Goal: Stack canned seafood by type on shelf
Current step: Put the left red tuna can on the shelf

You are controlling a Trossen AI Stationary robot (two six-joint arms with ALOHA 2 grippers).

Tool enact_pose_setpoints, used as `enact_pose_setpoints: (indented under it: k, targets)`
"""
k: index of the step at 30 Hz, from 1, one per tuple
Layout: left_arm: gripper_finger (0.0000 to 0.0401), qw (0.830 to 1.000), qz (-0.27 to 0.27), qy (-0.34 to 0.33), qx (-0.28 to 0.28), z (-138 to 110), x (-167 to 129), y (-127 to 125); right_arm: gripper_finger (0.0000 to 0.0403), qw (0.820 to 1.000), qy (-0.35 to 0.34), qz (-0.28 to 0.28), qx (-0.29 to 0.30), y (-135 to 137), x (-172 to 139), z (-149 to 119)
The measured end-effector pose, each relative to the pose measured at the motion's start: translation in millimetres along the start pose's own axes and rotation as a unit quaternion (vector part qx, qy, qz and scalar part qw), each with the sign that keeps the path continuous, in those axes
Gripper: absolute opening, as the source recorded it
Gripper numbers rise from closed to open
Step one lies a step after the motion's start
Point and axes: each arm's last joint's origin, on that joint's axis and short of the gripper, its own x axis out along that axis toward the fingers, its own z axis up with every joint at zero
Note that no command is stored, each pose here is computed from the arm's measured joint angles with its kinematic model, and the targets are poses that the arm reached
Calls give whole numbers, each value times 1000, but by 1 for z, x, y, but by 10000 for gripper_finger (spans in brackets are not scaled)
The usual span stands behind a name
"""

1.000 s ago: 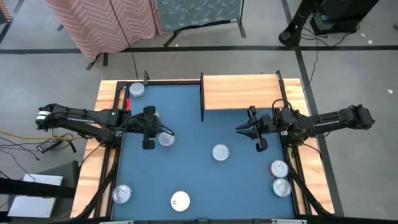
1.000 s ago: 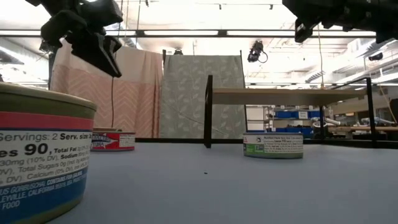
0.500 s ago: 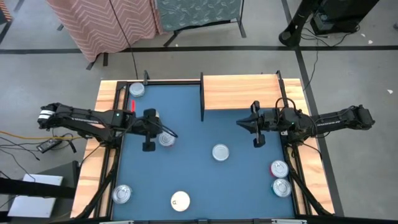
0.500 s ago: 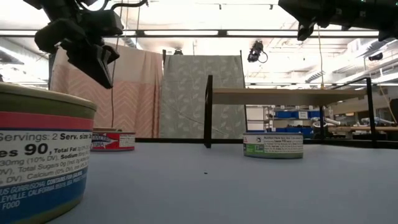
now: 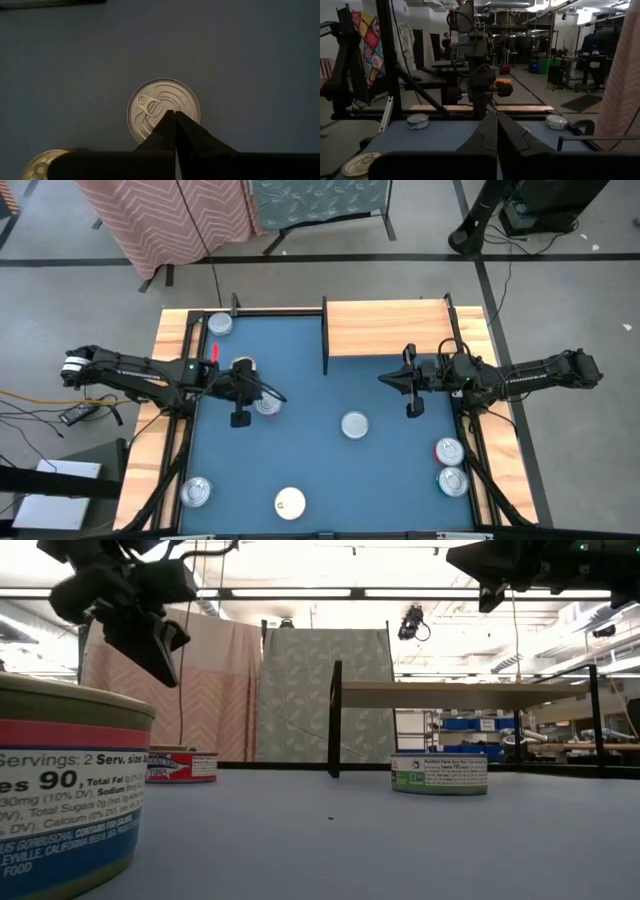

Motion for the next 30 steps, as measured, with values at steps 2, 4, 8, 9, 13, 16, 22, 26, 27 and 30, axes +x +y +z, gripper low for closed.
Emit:
enact_pose_setpoints:
  k: [2,4,8,9,13,16,22,26,27,30]
  targets:
    - [2,1000,0,-20,-24,-6,11,-1,4,1000,0,0,-5,0,0,0]
    - [1,999,-3,-35,-40,-15,22,-2,4,1000,0,1,-9,0,0,0]
    - [1,997,-7,-45,-57,-33,36,-2,4,1000,-1,1,-10,0,0,0]
    - [1,997,-8,-52,-59,-35,36,-2,4,1000,-1,1,-10,0,0,0]
    - [1,995,-7,-65,-69,-43,34,-1,4,1000,-2,1,-10,0,0,0]
    - [1,995,-1,-62,-76,-52,33,0,4,1000,-2,0,-10,0,0,0]
    - [1,993,2,-63,-98,-68,35,1,4,1000,-15,-1,-10,0,0,3]
    - [1,991,-2,-81,-103,-65,35,1,4,1000,-21,-1,-12,0,0,4]
    - [1,992,-1,-79,-102,-66,35,1,4,1000,-23,-1,-12,0,0,5]
    - [1,993,2,-58,-101,-70,36,1,4,1000,-28,1,-10,0,0,5]
